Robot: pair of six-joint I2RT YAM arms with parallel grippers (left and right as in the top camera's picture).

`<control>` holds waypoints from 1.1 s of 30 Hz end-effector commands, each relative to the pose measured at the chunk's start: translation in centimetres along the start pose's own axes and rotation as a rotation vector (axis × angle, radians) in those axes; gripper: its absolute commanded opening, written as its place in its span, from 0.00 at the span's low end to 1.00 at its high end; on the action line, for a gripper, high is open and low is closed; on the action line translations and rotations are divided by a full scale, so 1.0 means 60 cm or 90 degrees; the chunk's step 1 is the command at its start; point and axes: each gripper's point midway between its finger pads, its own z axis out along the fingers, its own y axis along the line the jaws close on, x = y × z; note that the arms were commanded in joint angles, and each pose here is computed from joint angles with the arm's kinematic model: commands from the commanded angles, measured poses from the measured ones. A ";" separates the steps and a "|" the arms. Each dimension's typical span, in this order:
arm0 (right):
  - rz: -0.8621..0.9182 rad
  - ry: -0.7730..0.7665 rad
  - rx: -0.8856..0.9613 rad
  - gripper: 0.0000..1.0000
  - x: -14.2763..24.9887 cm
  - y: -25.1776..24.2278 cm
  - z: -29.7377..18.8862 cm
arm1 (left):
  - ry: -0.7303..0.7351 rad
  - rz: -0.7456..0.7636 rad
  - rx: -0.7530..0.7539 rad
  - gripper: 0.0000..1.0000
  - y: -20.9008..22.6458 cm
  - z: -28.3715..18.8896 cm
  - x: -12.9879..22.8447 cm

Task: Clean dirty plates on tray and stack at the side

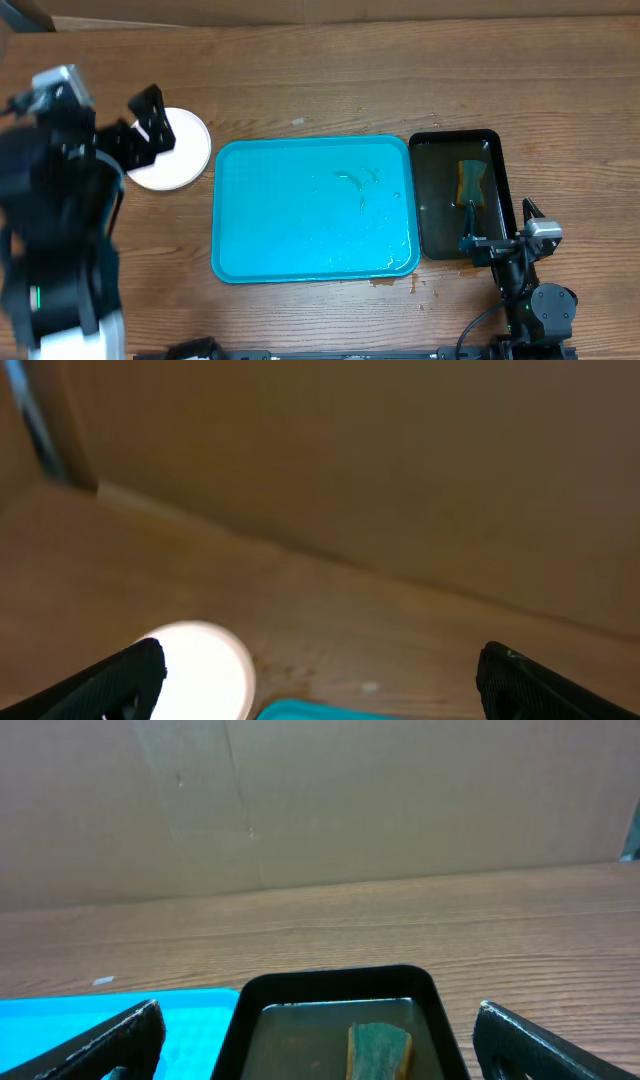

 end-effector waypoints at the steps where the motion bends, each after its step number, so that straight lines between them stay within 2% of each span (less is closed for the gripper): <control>1: -0.001 -0.006 0.011 1.00 0.001 -0.006 0.000 | -0.051 0.038 0.031 1.00 -0.033 -0.065 -0.011; 4: -0.001 -0.006 0.011 1.00 0.001 -0.006 0.000 | -0.073 0.046 0.030 1.00 -0.034 -0.112 0.006; 7: -0.001 -0.006 0.011 1.00 0.001 -0.006 0.000 | -0.081 0.046 0.025 1.00 -0.022 -0.142 0.054; 12: -0.001 -0.006 0.011 1.00 0.001 -0.006 0.000 | -0.120 0.049 0.015 1.00 0.002 -0.155 0.118; 15: -0.001 -0.006 0.011 1.00 0.001 -0.006 0.000 | -0.195 0.059 0.034 1.00 0.003 -0.160 0.128; 22: -0.001 -0.006 0.011 1.00 0.001 -0.006 0.000 | -0.457 0.091 0.135 1.00 -0.031 -0.211 0.087; 25: -0.001 -0.006 0.011 1.00 0.001 -0.006 0.000 | -0.526 0.096 0.162 1.00 -0.035 -0.222 0.090; 29: -0.001 -0.006 0.011 1.00 0.001 -0.006 0.000 | -0.546 0.095 0.174 1.00 -0.030 -0.199 0.112; 33: -0.001 -0.006 0.011 1.00 0.001 -0.006 0.000 | -0.508 0.088 0.165 1.00 -0.016 -0.155 0.151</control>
